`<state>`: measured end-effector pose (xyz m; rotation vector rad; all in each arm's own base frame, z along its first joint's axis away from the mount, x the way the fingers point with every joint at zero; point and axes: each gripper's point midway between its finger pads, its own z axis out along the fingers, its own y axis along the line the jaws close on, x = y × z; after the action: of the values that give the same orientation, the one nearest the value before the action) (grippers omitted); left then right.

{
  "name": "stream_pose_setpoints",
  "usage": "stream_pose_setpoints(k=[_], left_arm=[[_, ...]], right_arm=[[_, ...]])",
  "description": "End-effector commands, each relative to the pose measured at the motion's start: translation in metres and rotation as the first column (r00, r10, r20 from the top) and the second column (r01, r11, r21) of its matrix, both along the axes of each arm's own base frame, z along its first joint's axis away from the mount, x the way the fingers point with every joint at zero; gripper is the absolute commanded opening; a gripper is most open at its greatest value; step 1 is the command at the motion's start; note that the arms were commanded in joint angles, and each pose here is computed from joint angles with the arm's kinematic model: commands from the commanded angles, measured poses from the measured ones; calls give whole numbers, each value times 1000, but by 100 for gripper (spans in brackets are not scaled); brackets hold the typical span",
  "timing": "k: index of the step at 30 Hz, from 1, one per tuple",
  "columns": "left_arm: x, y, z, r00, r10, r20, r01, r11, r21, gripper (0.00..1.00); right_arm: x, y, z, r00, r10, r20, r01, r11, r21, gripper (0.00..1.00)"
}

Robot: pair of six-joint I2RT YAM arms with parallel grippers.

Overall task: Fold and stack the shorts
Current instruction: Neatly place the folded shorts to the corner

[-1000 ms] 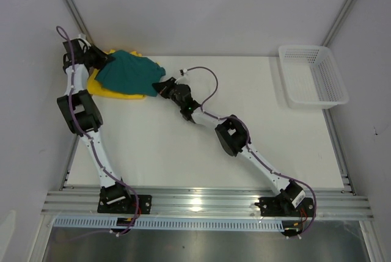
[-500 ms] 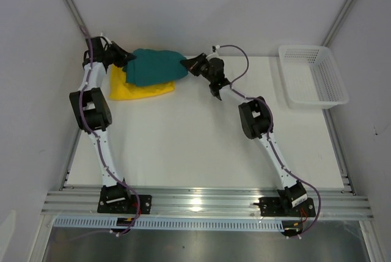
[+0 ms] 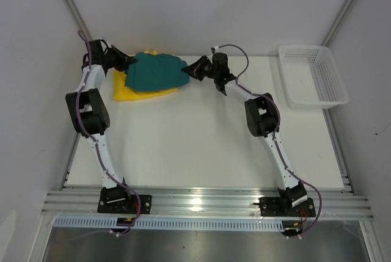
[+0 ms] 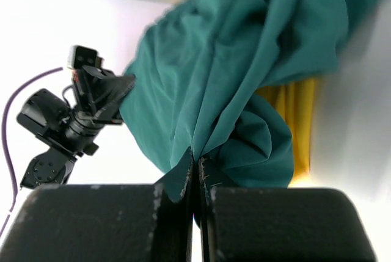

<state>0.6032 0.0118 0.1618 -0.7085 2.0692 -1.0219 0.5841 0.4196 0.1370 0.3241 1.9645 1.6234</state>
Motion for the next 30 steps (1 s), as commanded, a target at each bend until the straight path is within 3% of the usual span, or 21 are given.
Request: stream_pose_setpoints(k=[1,9,11,17,21,30], left_arm=[[-18,0,35,1000,0,6,0,1000,-17,5],[-62,1,-26,987,26,-160,-18,999,50,3],[-69,2,-25,987,36,-156,-27,998,63,3],[-113,-17,-60,976,41,-212,-27,997,69,1],[-130,-39,-50,985,22,-170,-11,998,63,1],[-188,-61,-56,984,4,-181,18,993,119,2]], right_arm=[[-31,2,52,997,75,-35,-75,997,13,0],[-63,-18,-7,959,63,-277,-108,982,-152,0],[-71,-23,-20,953,67,-296,-125,975,-184,0],[-102,-54,-31,954,45,-298,-133,950,-284,0],[-140,-82,-57,937,30,-347,-156,927,-342,0],[-189,-105,-54,950,51,-307,-181,893,-411,2]])
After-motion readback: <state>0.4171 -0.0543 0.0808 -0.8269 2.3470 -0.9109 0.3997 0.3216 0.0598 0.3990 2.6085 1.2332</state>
